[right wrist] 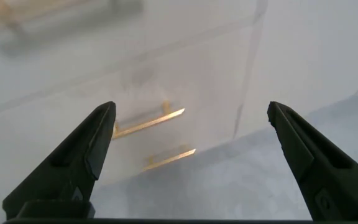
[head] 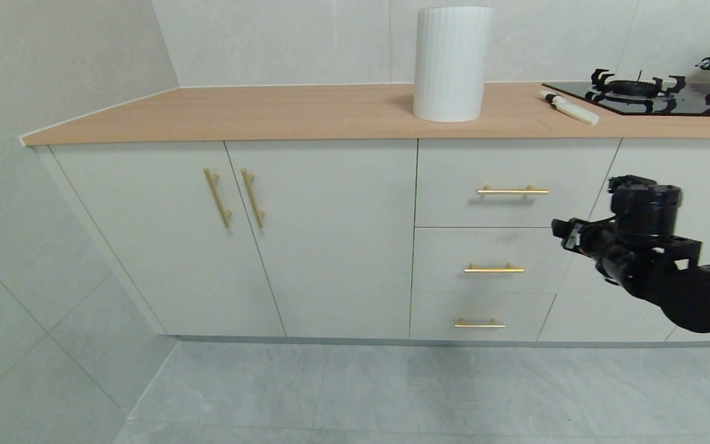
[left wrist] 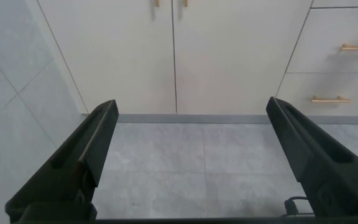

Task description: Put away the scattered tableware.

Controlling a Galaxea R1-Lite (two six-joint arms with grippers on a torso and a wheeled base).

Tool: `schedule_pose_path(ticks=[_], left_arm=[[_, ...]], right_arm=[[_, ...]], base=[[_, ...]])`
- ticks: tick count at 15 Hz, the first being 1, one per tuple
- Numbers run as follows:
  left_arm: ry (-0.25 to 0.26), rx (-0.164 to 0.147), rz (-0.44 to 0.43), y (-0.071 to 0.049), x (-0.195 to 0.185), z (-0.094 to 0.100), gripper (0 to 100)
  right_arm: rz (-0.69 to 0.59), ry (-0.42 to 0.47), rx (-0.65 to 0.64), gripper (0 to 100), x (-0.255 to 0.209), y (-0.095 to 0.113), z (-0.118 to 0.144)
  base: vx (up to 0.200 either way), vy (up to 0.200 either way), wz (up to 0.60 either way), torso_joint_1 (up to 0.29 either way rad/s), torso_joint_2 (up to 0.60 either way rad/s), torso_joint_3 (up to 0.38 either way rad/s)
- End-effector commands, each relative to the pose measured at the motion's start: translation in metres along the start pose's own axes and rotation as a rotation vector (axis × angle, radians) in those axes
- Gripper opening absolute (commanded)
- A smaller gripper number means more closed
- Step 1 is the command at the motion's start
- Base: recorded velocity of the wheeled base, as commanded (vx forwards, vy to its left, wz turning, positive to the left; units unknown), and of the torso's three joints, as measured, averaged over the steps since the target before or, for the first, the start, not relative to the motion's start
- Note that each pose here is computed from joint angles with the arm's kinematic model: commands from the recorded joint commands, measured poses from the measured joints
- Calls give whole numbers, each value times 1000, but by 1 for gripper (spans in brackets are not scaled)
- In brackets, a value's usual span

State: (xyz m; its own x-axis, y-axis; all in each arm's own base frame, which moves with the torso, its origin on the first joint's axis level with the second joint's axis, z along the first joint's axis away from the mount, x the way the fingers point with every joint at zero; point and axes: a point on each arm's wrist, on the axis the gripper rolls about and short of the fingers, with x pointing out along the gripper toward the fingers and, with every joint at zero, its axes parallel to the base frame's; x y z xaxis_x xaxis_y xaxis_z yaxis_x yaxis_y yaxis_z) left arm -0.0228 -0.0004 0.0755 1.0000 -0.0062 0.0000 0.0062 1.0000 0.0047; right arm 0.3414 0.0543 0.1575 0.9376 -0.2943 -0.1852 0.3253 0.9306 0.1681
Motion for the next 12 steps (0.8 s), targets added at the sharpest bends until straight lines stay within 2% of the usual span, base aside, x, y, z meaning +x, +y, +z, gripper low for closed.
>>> schedule_pose_path(ticks=[1, 3, 6, 8, 10, 12], left_arm=[[0, 0, 0, 0, 0, 0, 100], [0, 0, 0, 0, 0, 0, 100], [0, 0, 0, 0, 0, 0, 100], [0, 0, 0, 0, 0, 0, 100], [0, 0, 0, 0, 0, 0, 100], [0, 0, 0, 0, 0, 0, 100]], right_arm=[[15, -252, -43, 100, -117, -49, 59], [-20, -344, -160, 100, -164, -76, 69], [-50, -400, -208, 100, -209, -102, 69], [-66, -391, -247, 100, -246, -123, 59], [-127, -320, -307, 100, -274, -144, 39], [-174, -301, -317, 100, -302, -160, 22]], base=[[0, 0, 0, 0, 0, 0], [0, 0, 0, 0, 0, 0], [0, 0, 0, 0, 0, 0], [0, 0, 0, 0, 0, 0], [0, 0, 0, 0, 0, 0], [0, 0, 0, 0, 0, 0]])
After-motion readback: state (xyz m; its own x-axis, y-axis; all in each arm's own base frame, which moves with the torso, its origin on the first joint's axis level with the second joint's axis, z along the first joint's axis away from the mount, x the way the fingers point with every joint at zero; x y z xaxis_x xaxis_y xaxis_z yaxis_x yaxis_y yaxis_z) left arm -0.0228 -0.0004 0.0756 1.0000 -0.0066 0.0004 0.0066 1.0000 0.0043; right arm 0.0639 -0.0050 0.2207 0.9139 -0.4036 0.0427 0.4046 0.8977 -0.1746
